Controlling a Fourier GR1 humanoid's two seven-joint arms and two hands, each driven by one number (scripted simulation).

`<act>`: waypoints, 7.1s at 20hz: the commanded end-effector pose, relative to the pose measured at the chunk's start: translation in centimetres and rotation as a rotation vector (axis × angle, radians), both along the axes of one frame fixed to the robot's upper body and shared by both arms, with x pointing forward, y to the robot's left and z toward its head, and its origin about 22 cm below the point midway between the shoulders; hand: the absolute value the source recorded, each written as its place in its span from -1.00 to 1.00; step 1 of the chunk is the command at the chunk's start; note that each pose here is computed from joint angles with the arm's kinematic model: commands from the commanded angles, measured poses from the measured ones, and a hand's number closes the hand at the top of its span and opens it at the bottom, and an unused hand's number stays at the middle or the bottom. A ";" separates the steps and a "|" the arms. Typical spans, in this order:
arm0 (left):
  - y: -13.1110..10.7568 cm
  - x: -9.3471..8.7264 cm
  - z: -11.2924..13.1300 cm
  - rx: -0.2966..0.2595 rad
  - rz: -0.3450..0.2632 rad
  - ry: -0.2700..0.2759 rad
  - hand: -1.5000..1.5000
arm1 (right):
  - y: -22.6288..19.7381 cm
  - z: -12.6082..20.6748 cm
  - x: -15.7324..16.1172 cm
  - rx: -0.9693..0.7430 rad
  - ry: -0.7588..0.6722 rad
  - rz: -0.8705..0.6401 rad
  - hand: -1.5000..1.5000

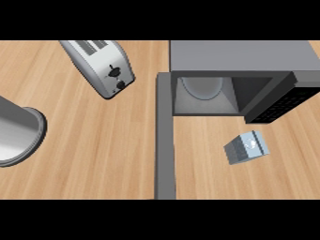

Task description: Pick up the milk, place it into the microwave and close the microwave

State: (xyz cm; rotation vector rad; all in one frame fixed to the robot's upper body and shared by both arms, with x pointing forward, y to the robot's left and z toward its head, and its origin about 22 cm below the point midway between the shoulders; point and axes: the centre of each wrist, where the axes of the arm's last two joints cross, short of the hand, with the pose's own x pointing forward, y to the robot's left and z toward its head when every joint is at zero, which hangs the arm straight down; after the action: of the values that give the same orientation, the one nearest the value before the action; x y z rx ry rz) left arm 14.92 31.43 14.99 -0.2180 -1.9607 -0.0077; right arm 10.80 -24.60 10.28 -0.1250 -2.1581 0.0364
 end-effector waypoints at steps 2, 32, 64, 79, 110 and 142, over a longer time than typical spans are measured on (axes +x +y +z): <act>0.6 -2.2 0.0 -0.002 0.014 -0.002 -1.00 | 1.5 -1.2 0.2 -0.040 0.030 -0.038 -1.00; 4.8 -8.3 1.7 -0.019 -0.001 -0.005 -1.00 | -5.6 -23.3 8.6 -0.108 0.294 -0.250 -1.00; 6.4 -10.5 -0.3 -0.018 -0.048 0.016 -1.00 | -3.7 -26.9 12.8 0.056 0.171 -0.040 1.00; 5.7 -9.3 -0.4 -0.029 -0.026 0.038 -1.00 | -0.1 -23.3 19.3 -0.057 0.288 0.037 1.00; 8.0 -4.9 -0.6 -0.010 -0.116 -0.007 -1.00 | -3.5 -7.6 32.0 -0.341 0.307 -0.271 1.00; 8.5 -2.0 0.1 0.066 -0.141 0.009 -1.00 | -7.2 -4.6 32.5 -0.322 0.267 -0.433 1.00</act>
State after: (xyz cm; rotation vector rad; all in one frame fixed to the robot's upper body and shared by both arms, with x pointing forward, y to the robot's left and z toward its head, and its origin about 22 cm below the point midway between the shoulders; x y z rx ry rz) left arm 12.48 39.87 15.15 -0.3233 -1.9425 -0.1479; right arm 42.92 -29.66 3.64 -0.6909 -1.7831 0.0784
